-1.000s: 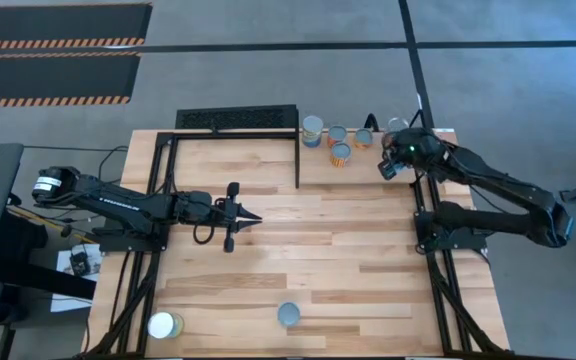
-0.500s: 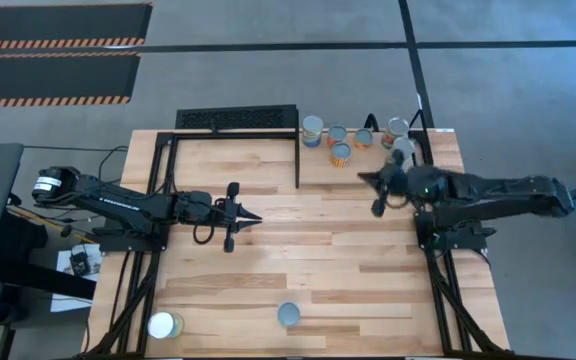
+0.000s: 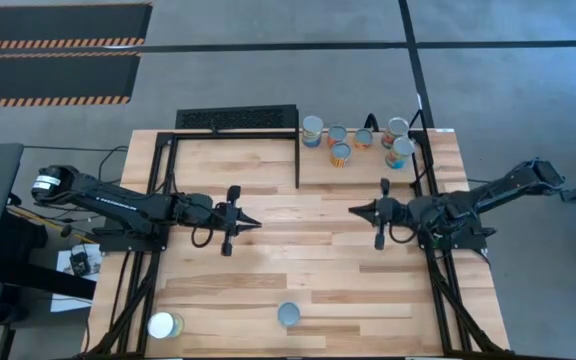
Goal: Pick and place cans onto a shelf
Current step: Put the canned carrots on the shelf
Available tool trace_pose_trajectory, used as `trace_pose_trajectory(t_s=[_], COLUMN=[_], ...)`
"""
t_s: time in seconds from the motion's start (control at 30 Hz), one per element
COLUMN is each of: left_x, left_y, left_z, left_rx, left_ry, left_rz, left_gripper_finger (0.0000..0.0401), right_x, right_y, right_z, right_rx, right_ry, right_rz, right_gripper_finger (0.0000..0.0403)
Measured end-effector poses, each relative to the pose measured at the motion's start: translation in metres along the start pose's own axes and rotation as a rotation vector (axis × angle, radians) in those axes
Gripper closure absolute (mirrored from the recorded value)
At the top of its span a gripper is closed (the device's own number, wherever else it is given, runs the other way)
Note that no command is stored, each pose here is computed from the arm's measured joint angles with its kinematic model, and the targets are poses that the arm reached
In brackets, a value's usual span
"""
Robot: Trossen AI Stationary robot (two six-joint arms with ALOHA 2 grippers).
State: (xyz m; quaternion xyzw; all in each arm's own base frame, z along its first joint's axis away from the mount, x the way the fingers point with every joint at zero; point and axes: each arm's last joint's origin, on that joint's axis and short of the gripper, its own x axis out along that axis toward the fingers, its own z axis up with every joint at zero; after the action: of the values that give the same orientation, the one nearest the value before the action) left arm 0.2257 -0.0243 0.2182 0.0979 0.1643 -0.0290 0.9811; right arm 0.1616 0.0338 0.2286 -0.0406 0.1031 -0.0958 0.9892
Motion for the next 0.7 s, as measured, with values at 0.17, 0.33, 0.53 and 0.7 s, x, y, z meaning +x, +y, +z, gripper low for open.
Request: trace_pose_trajectory(t_s=[0.17,0.33,0.53,0.7], left_x=[-0.004,-0.013,-0.041,-0.069], left_y=[-0.018,-0.044,-0.075,-0.1], left_z=[0.013,0.02,0.041,0.06], left_rx=[0.041,0.005,-0.113,-0.243], left_ry=[0.059,0.177,0.392,0.514], left_rz=[-0.035,-0.134,-0.133,-0.146], left_gripper_finger=[0.0399,0.0399,0.0399,0.0399], right_x=[0.007,0.017,0.026,0.033], right_y=[0.014,0.027,0.038,0.042], right_z=[-0.014,-0.022,-0.028,-0.034], right_rx=[-0.002,0.003,-0.006,-0.012], right_ry=[-0.007,0.016,0.019,0.03], right_rz=[0.057,0.09,0.111,0.109], right_gripper_finger=[0.0398,0.0395,0.0394,0.0393])
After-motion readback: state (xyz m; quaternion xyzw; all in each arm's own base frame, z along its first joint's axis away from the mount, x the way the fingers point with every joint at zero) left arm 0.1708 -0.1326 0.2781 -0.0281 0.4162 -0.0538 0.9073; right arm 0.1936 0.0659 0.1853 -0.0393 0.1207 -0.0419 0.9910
